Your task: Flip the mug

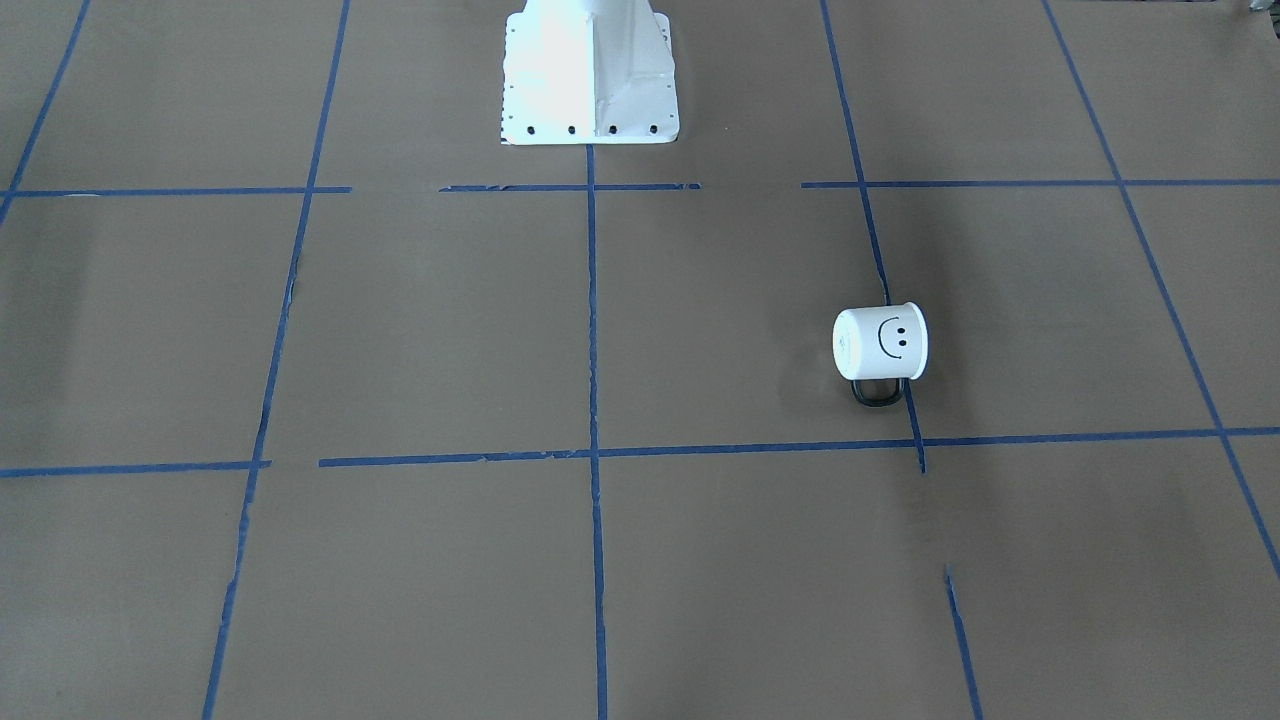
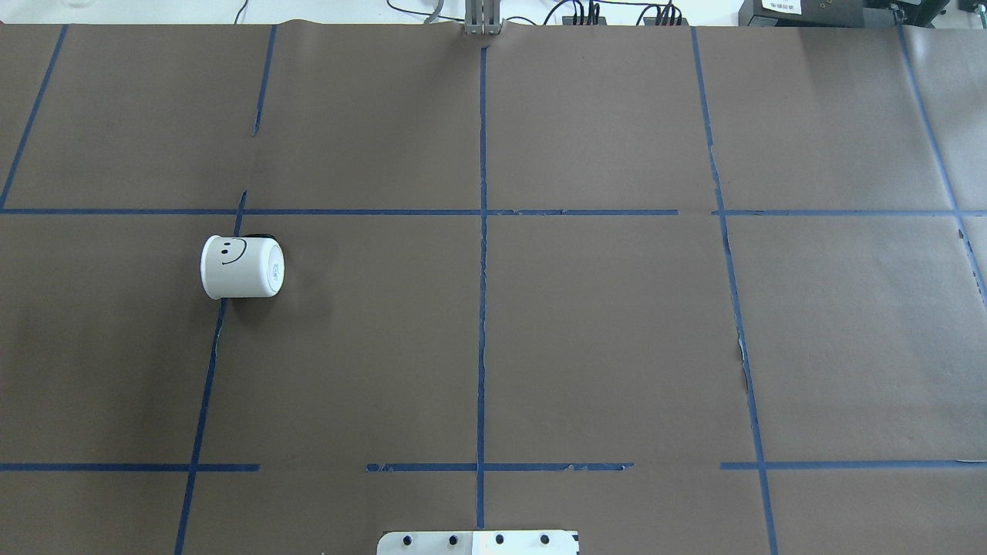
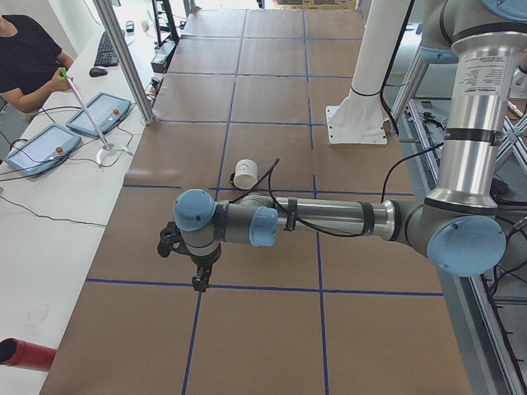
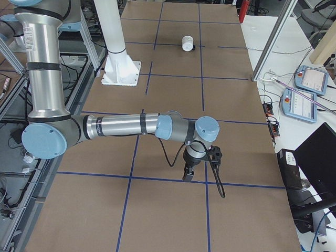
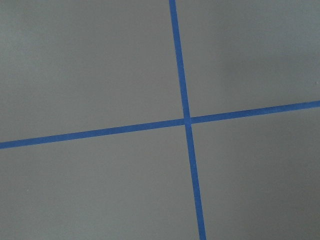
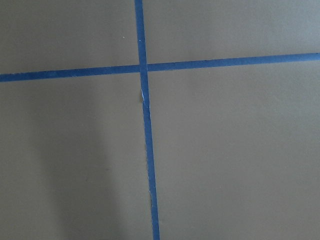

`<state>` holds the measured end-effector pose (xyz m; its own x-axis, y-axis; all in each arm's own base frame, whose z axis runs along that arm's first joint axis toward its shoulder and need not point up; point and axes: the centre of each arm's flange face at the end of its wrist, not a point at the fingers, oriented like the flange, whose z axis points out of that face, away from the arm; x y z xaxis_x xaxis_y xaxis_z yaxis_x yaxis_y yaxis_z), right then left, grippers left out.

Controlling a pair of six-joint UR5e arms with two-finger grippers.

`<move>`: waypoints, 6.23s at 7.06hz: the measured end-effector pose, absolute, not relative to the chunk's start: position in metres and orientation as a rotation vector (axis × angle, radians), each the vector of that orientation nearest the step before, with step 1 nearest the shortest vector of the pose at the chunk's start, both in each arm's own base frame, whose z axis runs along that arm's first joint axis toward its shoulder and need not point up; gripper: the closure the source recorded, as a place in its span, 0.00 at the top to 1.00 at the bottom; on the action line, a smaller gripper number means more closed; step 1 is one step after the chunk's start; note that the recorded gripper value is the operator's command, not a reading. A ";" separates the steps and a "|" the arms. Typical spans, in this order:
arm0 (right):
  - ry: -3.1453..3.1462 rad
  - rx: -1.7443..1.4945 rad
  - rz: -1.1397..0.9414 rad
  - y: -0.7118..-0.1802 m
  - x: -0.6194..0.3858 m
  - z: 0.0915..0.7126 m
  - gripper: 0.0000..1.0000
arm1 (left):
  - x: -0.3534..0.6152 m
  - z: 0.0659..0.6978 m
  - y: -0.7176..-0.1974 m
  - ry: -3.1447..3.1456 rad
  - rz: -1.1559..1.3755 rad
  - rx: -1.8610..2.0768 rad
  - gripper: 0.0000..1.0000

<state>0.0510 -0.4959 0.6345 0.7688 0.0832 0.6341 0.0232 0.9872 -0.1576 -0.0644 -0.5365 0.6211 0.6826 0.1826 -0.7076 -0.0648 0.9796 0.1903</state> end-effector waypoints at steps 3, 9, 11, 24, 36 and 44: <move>-0.694 -0.160 0.033 -0.496 0.051 0.634 1.00 | -0.010 0.594 -0.556 0.864 0.293 0.324 1.00; -0.694 -0.160 0.033 -0.496 0.051 0.634 1.00 | 0.086 0.559 -0.539 1.150 0.071 0.338 1.00; -0.694 -0.160 0.033 -0.496 0.051 0.634 1.00 | 0.100 0.560 -0.526 1.244 -0.042 0.310 1.00; -0.694 -0.160 0.033 -0.496 0.051 0.634 1.00 | 0.296 0.536 -0.432 1.650 -0.114 0.185 1.00; -0.694 -0.160 0.033 -0.496 0.051 0.634 1.00 | 0.314 0.504 -0.471 1.580 -0.071 0.171 0.00; -0.694 -0.160 0.033 -0.496 0.051 0.634 1.00 | 0.325 0.347 -0.498 1.613 -0.119 -0.179 0.00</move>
